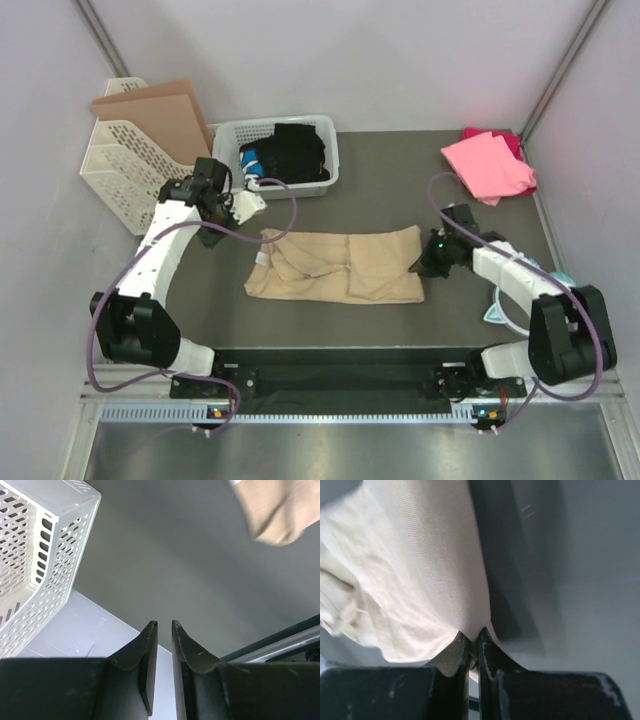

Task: Fold and stack the t-shirts
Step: Grab one side of the 2/3 rectangular tshirt with right arm, then fold the long partially folded tshirt into a neat square

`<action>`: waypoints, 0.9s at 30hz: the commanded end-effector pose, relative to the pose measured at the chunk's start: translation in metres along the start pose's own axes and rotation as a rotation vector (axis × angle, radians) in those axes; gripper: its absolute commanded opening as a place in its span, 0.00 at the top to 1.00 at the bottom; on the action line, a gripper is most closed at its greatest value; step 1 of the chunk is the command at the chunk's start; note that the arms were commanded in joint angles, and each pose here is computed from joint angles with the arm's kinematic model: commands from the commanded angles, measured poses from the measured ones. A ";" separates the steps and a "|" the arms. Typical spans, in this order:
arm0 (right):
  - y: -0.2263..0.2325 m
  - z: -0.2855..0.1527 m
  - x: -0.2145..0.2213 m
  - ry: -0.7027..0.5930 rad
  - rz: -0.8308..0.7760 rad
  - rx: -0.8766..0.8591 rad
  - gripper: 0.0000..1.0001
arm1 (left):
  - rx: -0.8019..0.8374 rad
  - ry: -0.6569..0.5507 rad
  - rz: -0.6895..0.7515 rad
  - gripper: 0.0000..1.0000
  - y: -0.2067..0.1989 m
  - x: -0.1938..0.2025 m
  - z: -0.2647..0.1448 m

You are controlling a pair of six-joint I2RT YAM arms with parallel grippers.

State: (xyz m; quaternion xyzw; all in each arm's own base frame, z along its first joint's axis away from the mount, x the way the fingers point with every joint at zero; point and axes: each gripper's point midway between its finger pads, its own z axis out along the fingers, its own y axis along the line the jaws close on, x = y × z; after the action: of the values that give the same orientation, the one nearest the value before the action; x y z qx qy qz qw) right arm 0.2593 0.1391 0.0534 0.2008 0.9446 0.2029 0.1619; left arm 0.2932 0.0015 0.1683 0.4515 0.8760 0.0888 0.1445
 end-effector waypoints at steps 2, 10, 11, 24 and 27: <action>-0.028 -0.038 -0.039 -0.123 0.025 0.092 1.00 | -0.017 -0.047 -0.007 0.76 0.003 -0.001 -0.025; -0.035 -0.066 -0.068 -0.197 -0.051 0.226 1.00 | 0.042 -0.176 -0.152 0.74 0.016 0.009 -0.048; -0.028 -0.067 -0.067 -0.190 -0.066 0.207 1.00 | 0.040 -0.189 -0.161 0.73 0.019 0.009 -0.051; 0.146 -0.048 -0.006 -0.100 -0.376 0.037 1.00 | 0.048 -0.227 -0.235 0.73 0.016 0.020 -0.053; 0.176 -0.037 0.014 -0.068 -0.437 0.023 1.00 | 0.045 -0.225 -0.242 0.73 0.014 0.024 -0.051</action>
State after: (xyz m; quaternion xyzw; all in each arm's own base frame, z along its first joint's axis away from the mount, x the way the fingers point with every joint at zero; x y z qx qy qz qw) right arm 0.2886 0.2424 0.1486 0.0196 0.9649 0.1383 0.2225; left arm 0.2805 0.0302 0.2097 0.3571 0.9078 0.0045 0.2200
